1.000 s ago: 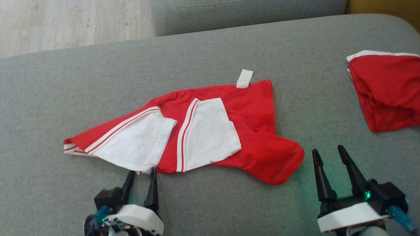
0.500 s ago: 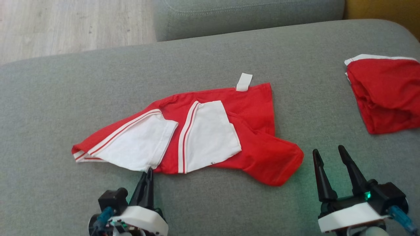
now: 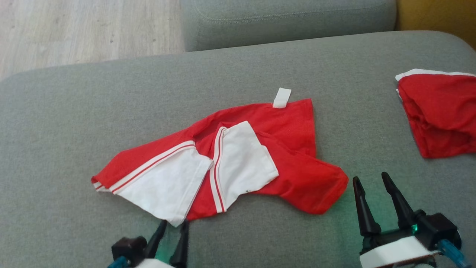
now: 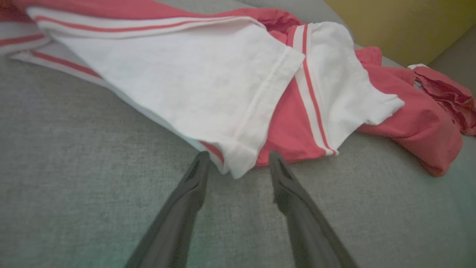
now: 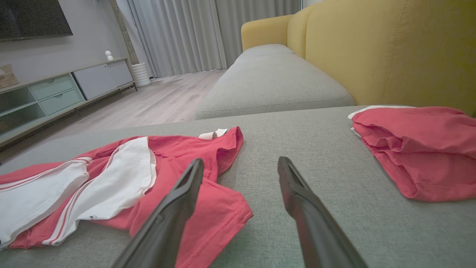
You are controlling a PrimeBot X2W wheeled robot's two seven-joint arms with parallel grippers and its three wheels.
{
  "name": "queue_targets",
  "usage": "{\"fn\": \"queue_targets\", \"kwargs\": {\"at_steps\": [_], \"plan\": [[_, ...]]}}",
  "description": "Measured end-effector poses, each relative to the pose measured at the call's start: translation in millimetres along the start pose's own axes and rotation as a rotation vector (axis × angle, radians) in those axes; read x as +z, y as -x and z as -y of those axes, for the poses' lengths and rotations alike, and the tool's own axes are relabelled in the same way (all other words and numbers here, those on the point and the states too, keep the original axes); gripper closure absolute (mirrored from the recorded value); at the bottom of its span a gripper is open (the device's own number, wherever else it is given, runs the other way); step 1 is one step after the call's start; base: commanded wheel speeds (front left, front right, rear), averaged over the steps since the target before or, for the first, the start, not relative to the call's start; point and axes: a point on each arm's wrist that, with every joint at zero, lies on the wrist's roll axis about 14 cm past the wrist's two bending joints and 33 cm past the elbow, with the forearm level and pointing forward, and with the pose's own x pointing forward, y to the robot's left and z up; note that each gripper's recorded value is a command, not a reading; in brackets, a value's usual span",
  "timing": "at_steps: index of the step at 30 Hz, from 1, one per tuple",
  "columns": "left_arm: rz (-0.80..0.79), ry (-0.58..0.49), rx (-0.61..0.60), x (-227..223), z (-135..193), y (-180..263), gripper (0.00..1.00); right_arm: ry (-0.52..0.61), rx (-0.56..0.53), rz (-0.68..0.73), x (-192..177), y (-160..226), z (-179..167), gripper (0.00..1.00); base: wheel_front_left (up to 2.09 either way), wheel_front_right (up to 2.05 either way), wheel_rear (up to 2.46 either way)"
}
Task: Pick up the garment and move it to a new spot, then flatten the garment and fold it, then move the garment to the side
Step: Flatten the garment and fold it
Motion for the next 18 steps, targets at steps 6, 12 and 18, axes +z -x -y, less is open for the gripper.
{"fn": "queue_targets", "kwargs": {"at_steps": [6,12,18], "plan": [[0.063,0.030,-0.027,18,9,-1,0.00,-0.001,0.006,-0.005,-2,-2,-2,0.00,0.00,0.00,0.00],[0.047,0.072,-0.016,15,7,-3,0.00,-0.001,0.004,-0.007,-2,-1,-1,0.00,0.00,0.00,0.00],[0.016,0.105,0.000,8,2,-7,0.00,-0.001,-0.006,-0.006,-2,0,2,0.00,0.00,0.00,0.00]]}}
